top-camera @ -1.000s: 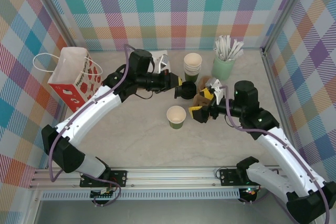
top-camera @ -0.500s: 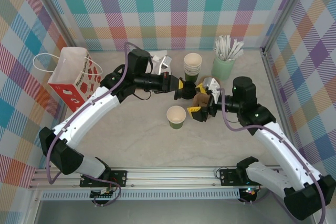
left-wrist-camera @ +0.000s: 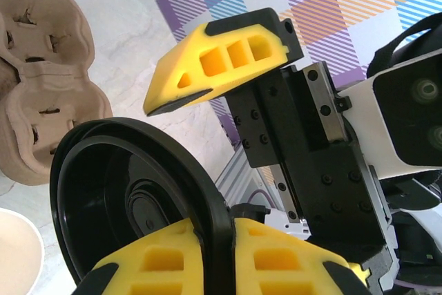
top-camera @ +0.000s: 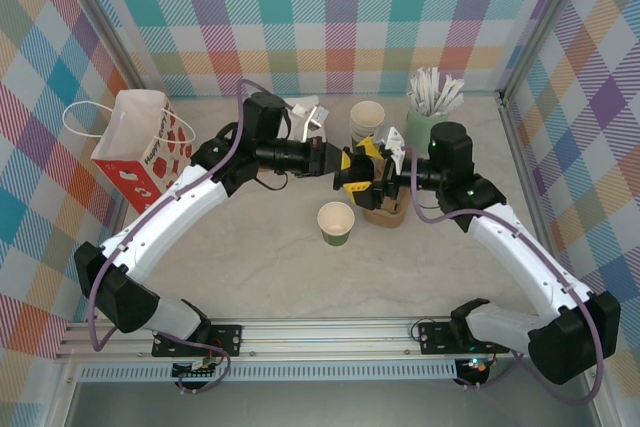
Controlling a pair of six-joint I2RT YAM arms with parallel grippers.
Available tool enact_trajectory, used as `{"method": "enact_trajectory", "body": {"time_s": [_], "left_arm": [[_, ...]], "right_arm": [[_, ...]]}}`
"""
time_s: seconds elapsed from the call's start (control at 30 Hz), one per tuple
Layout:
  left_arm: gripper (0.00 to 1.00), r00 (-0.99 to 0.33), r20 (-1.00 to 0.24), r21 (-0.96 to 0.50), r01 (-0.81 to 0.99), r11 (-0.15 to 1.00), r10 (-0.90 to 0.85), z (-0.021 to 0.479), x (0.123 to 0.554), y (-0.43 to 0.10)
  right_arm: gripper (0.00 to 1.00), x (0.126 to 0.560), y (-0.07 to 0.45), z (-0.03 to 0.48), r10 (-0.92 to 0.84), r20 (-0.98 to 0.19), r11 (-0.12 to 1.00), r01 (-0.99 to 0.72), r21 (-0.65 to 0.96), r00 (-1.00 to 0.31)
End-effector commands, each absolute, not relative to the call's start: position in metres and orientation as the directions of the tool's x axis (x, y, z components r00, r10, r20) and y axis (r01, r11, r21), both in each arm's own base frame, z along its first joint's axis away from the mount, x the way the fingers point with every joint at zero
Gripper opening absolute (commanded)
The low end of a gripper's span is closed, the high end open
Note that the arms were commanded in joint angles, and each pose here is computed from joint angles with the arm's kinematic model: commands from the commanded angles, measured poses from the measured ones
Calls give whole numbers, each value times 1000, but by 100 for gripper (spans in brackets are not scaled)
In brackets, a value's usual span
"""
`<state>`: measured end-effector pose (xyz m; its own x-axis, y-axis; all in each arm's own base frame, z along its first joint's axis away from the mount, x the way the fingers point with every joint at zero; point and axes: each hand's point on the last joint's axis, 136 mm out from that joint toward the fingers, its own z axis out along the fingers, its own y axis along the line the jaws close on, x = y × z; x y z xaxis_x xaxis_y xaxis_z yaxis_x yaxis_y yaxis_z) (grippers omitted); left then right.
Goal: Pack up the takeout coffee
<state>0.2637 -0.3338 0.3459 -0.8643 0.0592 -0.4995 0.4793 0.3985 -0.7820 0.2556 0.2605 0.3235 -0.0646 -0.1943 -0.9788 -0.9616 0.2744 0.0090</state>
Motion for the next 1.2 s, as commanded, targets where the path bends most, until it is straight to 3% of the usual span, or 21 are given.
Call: {"method": "enact_trajectory", "body": {"time_s": [0.0, 0.53, 1.17], "left_arm": [[0, -831, -554, -775, 536, 335, 51, 375, 256, -335], [0, -826, -562, -789, 545, 285, 23, 391, 255, -338], [0, -822, -570, -797, 550, 249, -9, 405, 257, -340]], "right_arm": [[95, 250, 266, 344, -151, -988, 215, -976, -20, -13], [85, 252, 273, 337, -142, -988, 198, -980, 25, -54], [80, 251, 277, 323, -139, -985, 205, -976, 77, -107]]}}
